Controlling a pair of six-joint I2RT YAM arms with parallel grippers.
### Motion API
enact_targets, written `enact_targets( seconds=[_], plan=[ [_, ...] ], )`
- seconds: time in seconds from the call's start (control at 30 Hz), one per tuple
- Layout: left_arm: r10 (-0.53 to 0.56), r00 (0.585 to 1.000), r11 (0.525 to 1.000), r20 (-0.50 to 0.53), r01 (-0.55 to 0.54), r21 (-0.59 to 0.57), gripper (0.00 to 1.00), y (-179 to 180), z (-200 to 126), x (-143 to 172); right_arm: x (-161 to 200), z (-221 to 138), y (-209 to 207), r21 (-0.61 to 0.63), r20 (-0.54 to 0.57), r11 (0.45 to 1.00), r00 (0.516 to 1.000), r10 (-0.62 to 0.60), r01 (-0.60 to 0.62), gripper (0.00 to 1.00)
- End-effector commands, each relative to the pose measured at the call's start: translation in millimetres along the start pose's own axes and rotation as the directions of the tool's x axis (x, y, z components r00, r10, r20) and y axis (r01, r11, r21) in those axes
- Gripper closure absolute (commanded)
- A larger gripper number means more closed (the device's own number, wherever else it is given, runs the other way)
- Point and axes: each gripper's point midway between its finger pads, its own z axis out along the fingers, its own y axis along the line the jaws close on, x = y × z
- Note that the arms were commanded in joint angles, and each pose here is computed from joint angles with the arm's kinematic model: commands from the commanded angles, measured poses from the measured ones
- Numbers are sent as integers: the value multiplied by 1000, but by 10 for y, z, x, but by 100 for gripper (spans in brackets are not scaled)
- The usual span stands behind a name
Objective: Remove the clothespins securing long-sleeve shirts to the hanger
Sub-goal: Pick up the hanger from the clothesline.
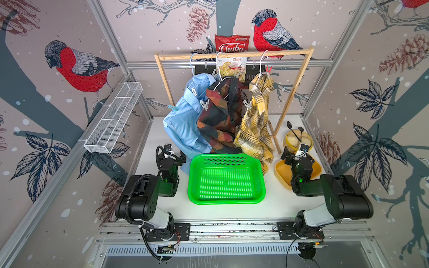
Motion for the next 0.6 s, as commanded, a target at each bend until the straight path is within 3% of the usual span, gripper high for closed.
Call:
enact_targets(
  seconds=[0.0,0.13,0.2,0.27,0.37,0.4,0.57],
  plan=[
    [-8,999,1000,34,8,-10,0,25,3,-112,-135,3,-157,102,32,994,999,42,-45,0],
    [7,999,999,-40,-8,-39,0,41,106,-206,-300,210,-448,322,-108,941,984,145,-104,0],
    [-15,998,997,-55,11,-74,0,92,113,-302,-422,272,-546,400,-113,893,956,270,-205,0],
    [-47,998,996,-51,42,-83,0,120,57,-398,-317,271,-715,516,-132,788,878,460,-336,0],
    [-123,991,986,-53,115,-120,0,195,-59,-578,-208,427,-655,398,-272,772,740,615,-495,3],
    [-155,987,981,-42,149,-122,0,206,-108,-678,-245,413,-629,356,-278,766,721,634,-536,3],
    [-264,962,961,-76,255,-109,0,206,-364,-1037,-733,209,-259,197,-241,845,811,533,-496,0]
  ],
)
